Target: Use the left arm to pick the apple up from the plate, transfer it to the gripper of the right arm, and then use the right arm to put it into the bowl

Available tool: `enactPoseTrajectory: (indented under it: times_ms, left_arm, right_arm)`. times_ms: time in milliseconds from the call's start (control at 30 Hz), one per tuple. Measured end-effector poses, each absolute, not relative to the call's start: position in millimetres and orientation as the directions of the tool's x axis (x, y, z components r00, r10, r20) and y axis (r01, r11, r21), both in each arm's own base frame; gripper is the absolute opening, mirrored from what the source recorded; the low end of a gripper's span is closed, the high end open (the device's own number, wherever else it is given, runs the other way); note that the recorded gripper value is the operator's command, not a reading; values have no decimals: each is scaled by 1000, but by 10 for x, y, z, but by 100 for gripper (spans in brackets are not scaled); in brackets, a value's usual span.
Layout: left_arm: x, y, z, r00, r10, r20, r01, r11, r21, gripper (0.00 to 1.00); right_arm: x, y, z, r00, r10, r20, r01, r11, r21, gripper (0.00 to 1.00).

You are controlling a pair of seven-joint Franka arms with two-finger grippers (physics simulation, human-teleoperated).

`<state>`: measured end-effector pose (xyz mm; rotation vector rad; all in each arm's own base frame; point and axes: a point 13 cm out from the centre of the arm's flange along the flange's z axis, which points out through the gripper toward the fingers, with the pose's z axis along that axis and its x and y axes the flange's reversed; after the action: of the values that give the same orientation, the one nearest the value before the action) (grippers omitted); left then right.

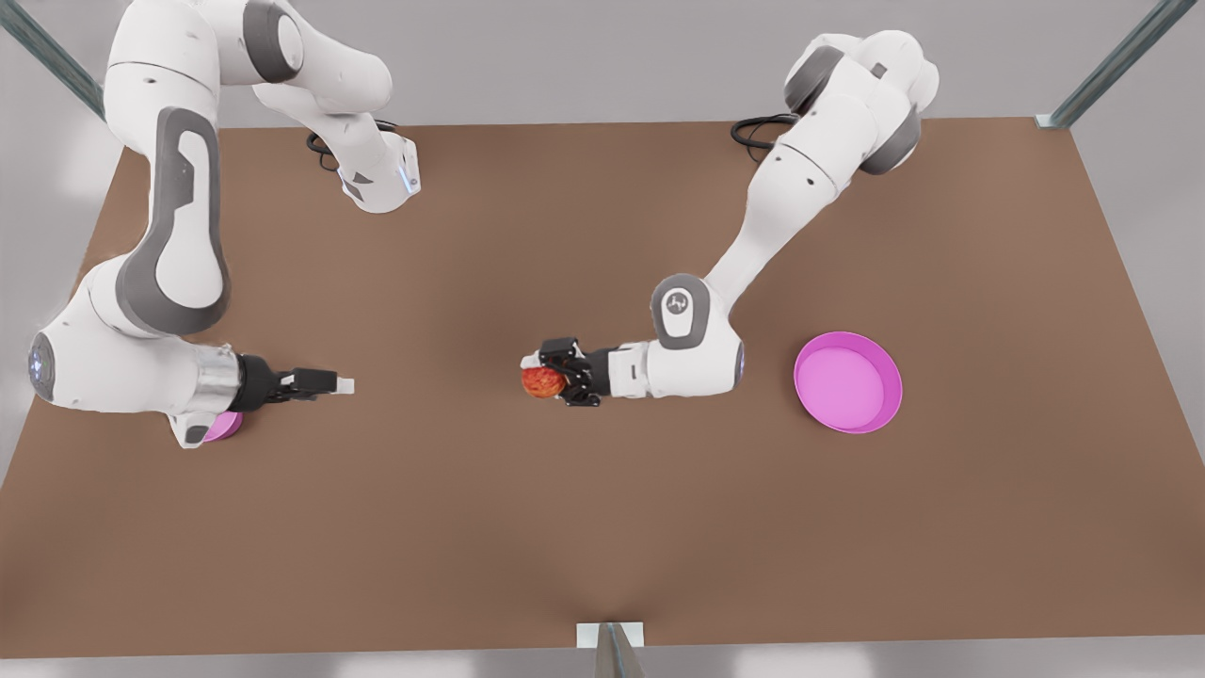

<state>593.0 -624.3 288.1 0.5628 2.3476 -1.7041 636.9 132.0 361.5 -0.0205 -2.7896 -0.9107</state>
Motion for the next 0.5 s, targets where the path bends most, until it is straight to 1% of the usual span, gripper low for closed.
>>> enactPoseTrajectory:
  times_ms: [33,100,200,333,500]
  left_arm:
    - [5984,-6363,2819,-898,178,-403,437,236,-868,70]
    - [6027,-6513,2697,-864,162,-477,502,198,-842,70]
    - [5966,-6707,2488,-811,153,-564,584,159,-796,70]
    - [5955,-6811,2467,-743,109,-660,669,122,-733,70]
    - [5991,-6814,2481,-632,93,-769,775,110,-623,71]
  right_arm:
    - [6443,1546,3422,-971,-52,234,122,732,670,100]
    - [6588,1894,3330,-967,-51,251,174,586,791,100]
    - [6716,2304,3102,-962,-61,266,219,410,885,100]
    - [6620,2600,2867,-962,-72,263,234,276,932,100]
    - [6525,2512,2599,-977,-66,205,189,195,962,100]
